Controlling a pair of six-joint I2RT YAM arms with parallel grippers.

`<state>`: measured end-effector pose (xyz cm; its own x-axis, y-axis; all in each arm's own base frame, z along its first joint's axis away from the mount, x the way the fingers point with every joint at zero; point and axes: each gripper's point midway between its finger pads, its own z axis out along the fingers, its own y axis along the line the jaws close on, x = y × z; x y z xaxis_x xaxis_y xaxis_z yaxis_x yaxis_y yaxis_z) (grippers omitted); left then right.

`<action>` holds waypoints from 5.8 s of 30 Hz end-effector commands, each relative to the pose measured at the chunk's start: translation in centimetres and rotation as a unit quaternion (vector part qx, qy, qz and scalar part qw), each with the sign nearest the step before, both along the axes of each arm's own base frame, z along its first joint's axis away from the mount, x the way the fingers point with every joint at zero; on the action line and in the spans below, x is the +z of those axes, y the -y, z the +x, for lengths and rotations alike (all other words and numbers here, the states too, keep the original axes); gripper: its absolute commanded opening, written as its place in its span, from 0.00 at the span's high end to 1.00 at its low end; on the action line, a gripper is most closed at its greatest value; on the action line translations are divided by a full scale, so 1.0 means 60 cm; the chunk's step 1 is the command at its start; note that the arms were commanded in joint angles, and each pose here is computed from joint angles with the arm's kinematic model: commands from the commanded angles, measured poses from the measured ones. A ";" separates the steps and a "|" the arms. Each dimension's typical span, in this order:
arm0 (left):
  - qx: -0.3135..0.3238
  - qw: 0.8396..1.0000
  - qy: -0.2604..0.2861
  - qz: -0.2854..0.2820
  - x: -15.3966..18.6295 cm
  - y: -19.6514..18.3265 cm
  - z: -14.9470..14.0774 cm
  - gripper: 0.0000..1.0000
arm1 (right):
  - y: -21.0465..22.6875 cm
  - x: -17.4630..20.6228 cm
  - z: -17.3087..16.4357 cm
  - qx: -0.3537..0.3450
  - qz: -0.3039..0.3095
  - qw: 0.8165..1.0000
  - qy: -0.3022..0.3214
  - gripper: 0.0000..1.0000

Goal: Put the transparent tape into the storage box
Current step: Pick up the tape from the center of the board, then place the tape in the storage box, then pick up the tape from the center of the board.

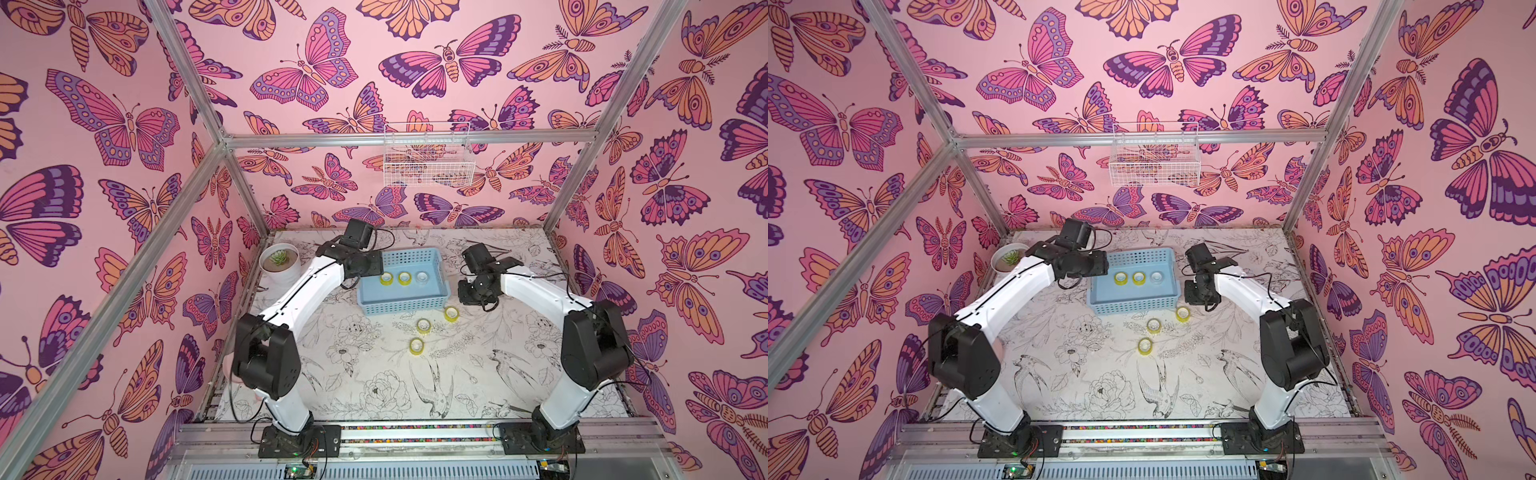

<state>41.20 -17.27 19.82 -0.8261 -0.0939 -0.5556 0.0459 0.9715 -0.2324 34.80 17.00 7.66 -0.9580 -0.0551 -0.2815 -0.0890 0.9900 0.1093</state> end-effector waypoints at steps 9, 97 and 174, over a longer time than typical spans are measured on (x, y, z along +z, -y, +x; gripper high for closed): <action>0.020 1.000 -0.009 -0.022 -0.002 -0.019 -0.051 0.30 | -0.029 -0.078 0.012 -0.031 0.065 0.997 -0.030 0.67; 0.032 0.998 0.049 -0.030 0.057 -0.038 -0.067 0.29 | -0.174 0.175 0.083 0.138 0.043 0.986 0.080 1.00; -0.110 0.994 -0.005 -0.013 -0.088 0.070 -0.277 0.29 | -0.135 0.139 -0.096 0.130 0.014 0.989 0.063 0.67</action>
<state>24.90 -20.89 16.95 -0.8181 0.0913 -0.5678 0.2919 0.9166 -0.2732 29.49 25.23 16.89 -0.8435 -0.3511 -0.4065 -0.4082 0.9109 0.0601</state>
